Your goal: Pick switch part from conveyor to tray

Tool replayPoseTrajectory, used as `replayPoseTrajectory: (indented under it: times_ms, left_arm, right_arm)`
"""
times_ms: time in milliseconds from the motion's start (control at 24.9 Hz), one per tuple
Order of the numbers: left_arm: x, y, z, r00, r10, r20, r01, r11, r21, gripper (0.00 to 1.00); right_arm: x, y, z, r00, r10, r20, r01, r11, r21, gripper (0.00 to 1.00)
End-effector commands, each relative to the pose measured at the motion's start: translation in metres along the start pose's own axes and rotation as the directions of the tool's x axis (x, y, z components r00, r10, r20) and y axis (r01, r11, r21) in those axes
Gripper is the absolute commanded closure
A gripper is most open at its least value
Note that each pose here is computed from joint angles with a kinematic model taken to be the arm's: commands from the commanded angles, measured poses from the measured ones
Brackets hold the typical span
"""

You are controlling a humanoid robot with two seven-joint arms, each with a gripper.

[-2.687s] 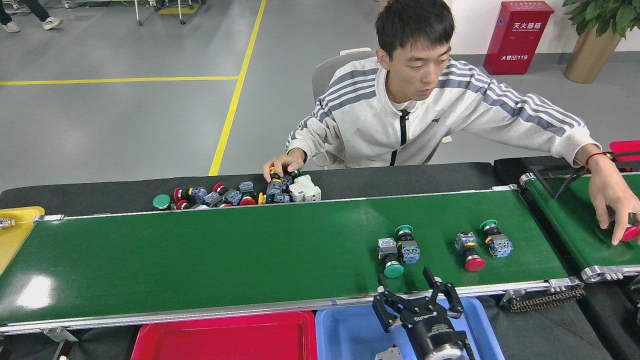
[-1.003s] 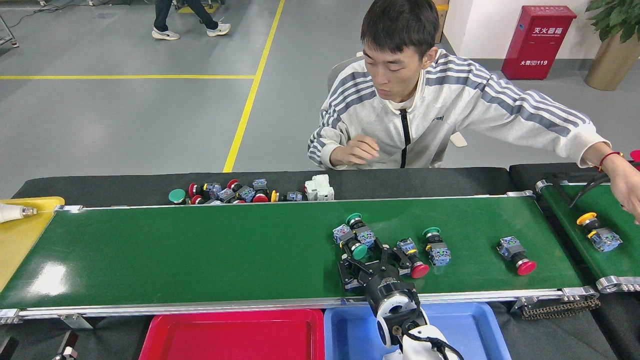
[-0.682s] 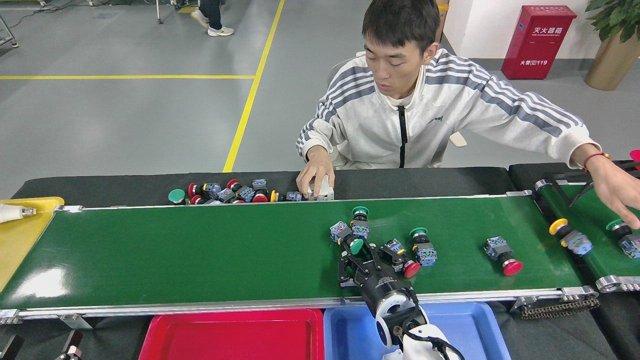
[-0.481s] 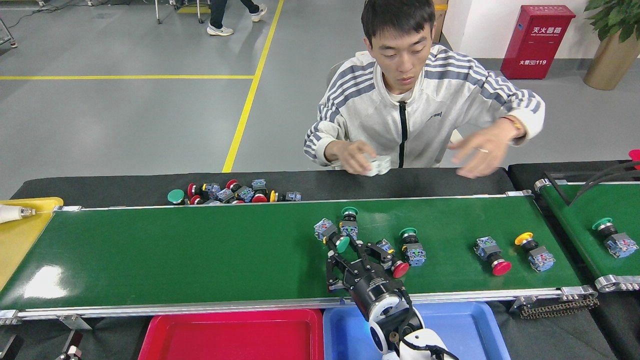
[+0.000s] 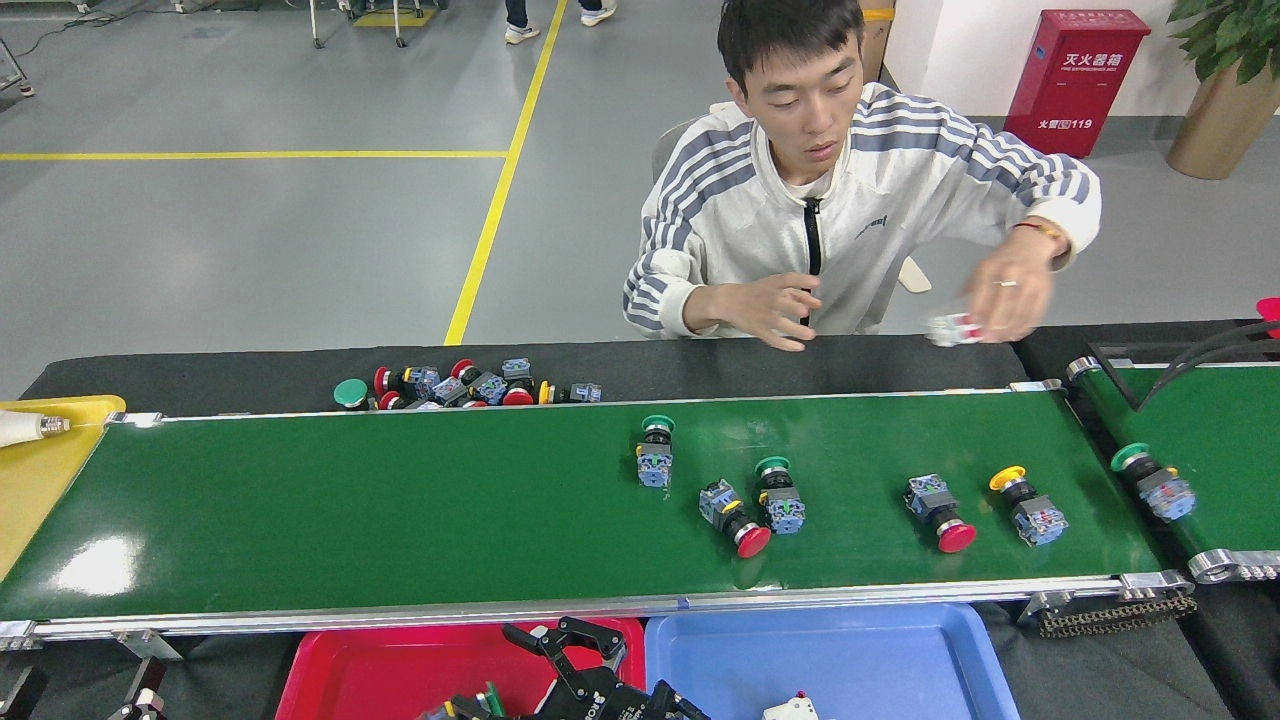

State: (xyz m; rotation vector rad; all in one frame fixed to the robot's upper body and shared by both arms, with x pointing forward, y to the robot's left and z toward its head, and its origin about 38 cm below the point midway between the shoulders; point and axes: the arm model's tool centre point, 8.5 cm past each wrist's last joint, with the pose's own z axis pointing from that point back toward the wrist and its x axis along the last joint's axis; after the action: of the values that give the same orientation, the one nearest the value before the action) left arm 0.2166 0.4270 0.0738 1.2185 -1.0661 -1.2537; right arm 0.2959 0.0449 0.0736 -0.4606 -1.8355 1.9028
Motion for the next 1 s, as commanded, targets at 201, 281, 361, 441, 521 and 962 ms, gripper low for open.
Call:
replayPoseTrajectory:
  times_ms: [201, 281, 361, 441, 521, 962]
  left_arm:
    - [0.097, 0.030, -0.064, 0.951, -0.047, 0.306, 0.014, 0.994, 0.107, 0.00]
    - [0.132, 0.040, -0.084, 0.924, -0.104, 0.369, 0.056, 0.989, 0.138, 0.00]
    - [0.157, 0.050, -0.100, 0.906, -0.154, 0.395, 0.100, 0.983, 0.154, 0.00]
    - [0.195, 0.053, -0.113, 0.883, -0.165, 0.439, 0.106, 0.982, 0.157, 0.00]
    - [0.215, 0.052, -0.127, 0.877, -0.175, 0.448, 0.121, 0.982, 0.148, 0.00]
    - [0.255, 0.036, -0.202, 0.886, -0.151, 0.438, 0.147, 0.988, 0.043, 0.00]
  right_arm:
    - [-0.084, 0.007, 0.113, 0.714, -0.172, -0.679, 0.023, 0.974, -0.223, 0.02]
    - [-0.095, 0.023, 0.145, 0.608, -0.168, -0.776, 0.004, 0.978, -0.209, 0.02]
    - [-0.106, 0.028, 0.159, 0.552, -0.189, -0.812, 0.018, 0.977, -0.215, 0.02]
    - [-0.114, 0.027, 0.164, 0.521, -0.211, -0.827, 0.026, 0.972, -0.233, 0.02]
    - [-0.121, 0.025, 0.163, 0.510, -0.210, -0.834, 0.023, 0.973, -0.231, 0.02]
    - [-0.177, 0.020, 0.130, 0.464, -0.160, -0.871, 0.098, 0.987, -0.130, 0.02]
